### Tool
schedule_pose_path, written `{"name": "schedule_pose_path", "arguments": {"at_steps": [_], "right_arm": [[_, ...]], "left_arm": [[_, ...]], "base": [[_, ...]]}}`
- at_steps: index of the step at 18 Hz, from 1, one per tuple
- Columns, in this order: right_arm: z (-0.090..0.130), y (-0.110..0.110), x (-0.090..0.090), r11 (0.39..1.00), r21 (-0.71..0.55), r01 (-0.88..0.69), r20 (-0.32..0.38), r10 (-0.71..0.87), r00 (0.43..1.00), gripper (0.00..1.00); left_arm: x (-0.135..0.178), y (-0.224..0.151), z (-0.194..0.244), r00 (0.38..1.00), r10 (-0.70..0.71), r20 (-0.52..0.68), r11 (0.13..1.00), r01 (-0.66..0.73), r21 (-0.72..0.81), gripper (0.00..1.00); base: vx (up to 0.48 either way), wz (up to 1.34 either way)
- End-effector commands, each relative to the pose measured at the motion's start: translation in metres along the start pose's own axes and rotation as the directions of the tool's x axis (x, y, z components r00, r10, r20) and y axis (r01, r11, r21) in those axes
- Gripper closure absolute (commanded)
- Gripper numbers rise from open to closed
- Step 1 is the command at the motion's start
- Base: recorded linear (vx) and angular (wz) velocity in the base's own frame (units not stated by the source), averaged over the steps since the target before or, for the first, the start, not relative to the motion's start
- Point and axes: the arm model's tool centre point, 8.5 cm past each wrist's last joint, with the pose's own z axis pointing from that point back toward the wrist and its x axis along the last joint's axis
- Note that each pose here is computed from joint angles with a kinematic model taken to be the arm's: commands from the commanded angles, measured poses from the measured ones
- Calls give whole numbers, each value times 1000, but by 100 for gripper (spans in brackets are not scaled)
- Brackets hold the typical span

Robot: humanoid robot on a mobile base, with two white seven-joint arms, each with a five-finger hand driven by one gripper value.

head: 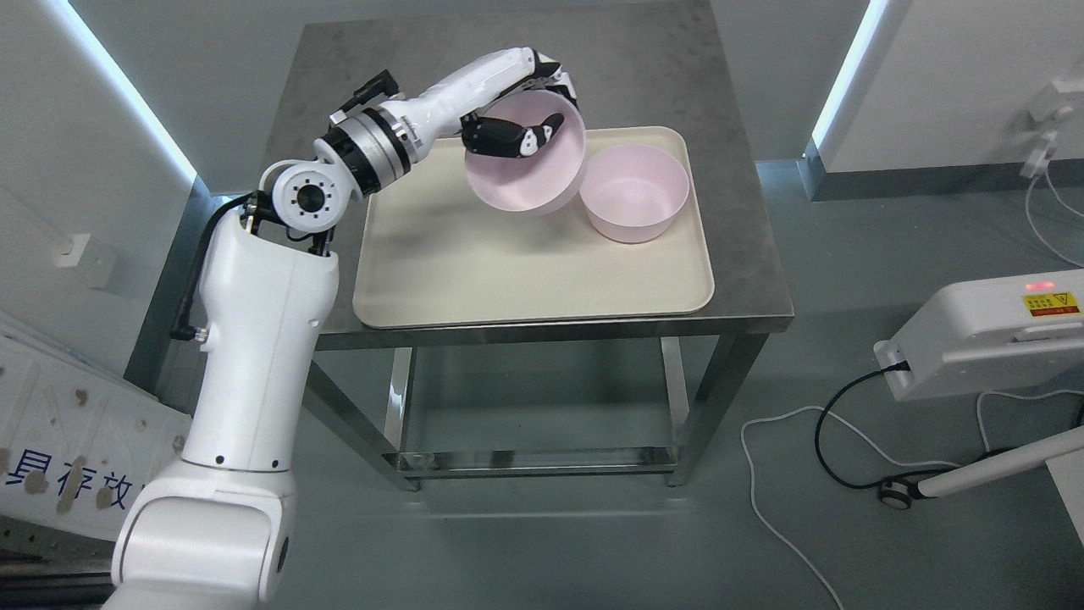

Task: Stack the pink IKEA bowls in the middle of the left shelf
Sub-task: 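Lift the gripped pink bowl with the left hand over the other bowl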

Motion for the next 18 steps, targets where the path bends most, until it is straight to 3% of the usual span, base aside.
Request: {"name": "schedule_pose_path", "arguments": {"at_steps": [1,6,12,18], "right_arm": [[-1,-11,6,1000,-18,2,17,-1,1000,0],[-1,-11,6,1000,-18,2,17,-1,1000,0],[-1,-11,6,1000,-18,2,17,-1,1000,0],[-1,-11,6,1000,-18,2,17,-1,1000,0]], "left_arm": [[78,-96,-77,988,-84,128,976,108,-191,99],[38,-110,-75,999,-51,9,971,52,-234,99],[12,-72,-68,998,4,-67,992,-12,-129,99],[-13,-60,-61,990,20,-137,997,-30,-68,97]], "base": [[0,0],[0,0],[0,0],[0,0]]}}
